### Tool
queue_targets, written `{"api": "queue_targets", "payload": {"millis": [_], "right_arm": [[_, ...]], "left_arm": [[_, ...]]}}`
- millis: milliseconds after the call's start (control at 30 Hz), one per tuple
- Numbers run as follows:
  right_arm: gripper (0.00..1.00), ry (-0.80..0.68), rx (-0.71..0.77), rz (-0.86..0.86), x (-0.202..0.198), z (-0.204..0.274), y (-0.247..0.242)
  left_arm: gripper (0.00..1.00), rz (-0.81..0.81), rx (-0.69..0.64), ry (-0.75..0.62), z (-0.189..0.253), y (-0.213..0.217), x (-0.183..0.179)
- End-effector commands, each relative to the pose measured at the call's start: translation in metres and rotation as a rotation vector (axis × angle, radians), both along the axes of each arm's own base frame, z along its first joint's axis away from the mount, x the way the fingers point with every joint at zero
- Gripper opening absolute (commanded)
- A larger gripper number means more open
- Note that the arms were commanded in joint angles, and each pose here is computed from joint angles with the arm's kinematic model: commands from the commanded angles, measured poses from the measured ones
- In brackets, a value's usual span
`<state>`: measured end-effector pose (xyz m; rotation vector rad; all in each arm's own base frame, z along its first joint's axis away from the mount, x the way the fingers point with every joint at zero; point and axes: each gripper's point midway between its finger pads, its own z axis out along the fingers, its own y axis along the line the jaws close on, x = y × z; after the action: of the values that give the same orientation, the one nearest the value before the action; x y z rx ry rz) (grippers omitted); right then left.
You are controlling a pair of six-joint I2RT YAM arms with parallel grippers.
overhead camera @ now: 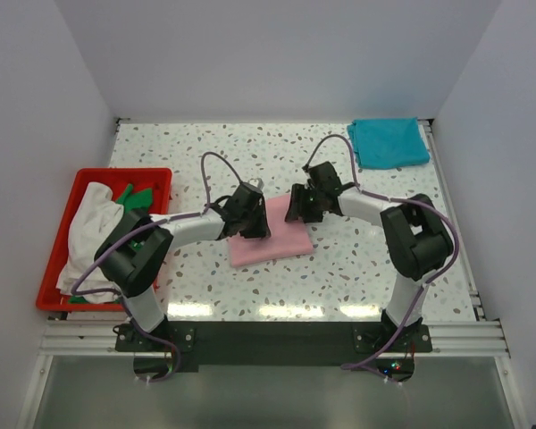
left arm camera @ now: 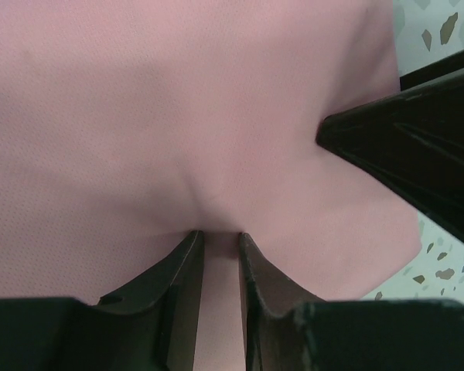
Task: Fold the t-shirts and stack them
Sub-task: Neatly place the folded tshirt to the corner
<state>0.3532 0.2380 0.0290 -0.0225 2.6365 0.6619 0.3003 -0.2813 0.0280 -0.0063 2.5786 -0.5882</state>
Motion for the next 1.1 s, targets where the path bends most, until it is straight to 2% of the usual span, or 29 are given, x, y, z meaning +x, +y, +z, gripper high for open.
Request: {"api": "queue_targets", "payload": {"millis": [0, 133, 200, 300, 367, 500, 633, 733, 767, 967, 1000, 1067], "right_arm": [[0.53, 0.026, -0.066, -0.04, -0.011, -0.018, -0.002], [0.36, 0.006, -0.122, -0.059, -0.006, -0.014, -0.012], [0.22, -0.001, -0.158, -0.049, -0.004, -0.009, -0.016], [0.06, -0.028, -0.232, -0.051, 0.003, -0.004, -0.027], [0.0, -0.059, -0.266, -0.036, 0.014, 0.004, -0.028], [0.0, -0.073, -0.419, -0.006, 0.025, 0.008, -0.049], [0.0, -0.117, -0.503, -0.04, 0.044, 0.018, -0.074], [0.0, -0.152, -0.566, -0.075, 0.076, 0.038, -0.094], [0.0, -0.147, -0.623, -0.07, 0.084, 0.033, -0.105], [0.0, -0.223, -0.73, -0.106, 0.143, 0.06, -0.153], [0.0, -0.208, -0.777, -0.125, 0.152, 0.053, -0.168], [0.0, -0.263, -0.821, -0.125, 0.178, 0.074, -0.178]], "left_arm": [[0.29, -0.022, -0.016, -0.043, 0.011, -0.011, 0.01], [0.29, -0.024, -0.027, -0.05, 0.017, -0.014, 0.013], [0.28, -0.017, -0.025, -0.063, 0.027, -0.016, 0.019], [0.29, 0.019, -0.006, -0.142, 0.063, -0.013, 0.037], [0.3, 0.037, -0.007, -0.207, 0.096, -0.008, 0.05], [0.3, 0.05, -0.029, -0.263, 0.136, 0.005, 0.055], [0.3, 0.053, -0.041, -0.283, 0.151, 0.022, 0.049], [0.31, 0.052, -0.036, -0.28, 0.154, 0.034, 0.044], [0.31, 0.051, -0.037, -0.279, 0.155, 0.037, 0.043], [0.31, 0.052, -0.031, -0.275, 0.155, 0.054, 0.043], [0.3, 0.059, -0.025, -0.274, 0.154, 0.057, 0.045], [0.3, 0.042, -0.035, -0.264, 0.154, 0.056, 0.045]]}}
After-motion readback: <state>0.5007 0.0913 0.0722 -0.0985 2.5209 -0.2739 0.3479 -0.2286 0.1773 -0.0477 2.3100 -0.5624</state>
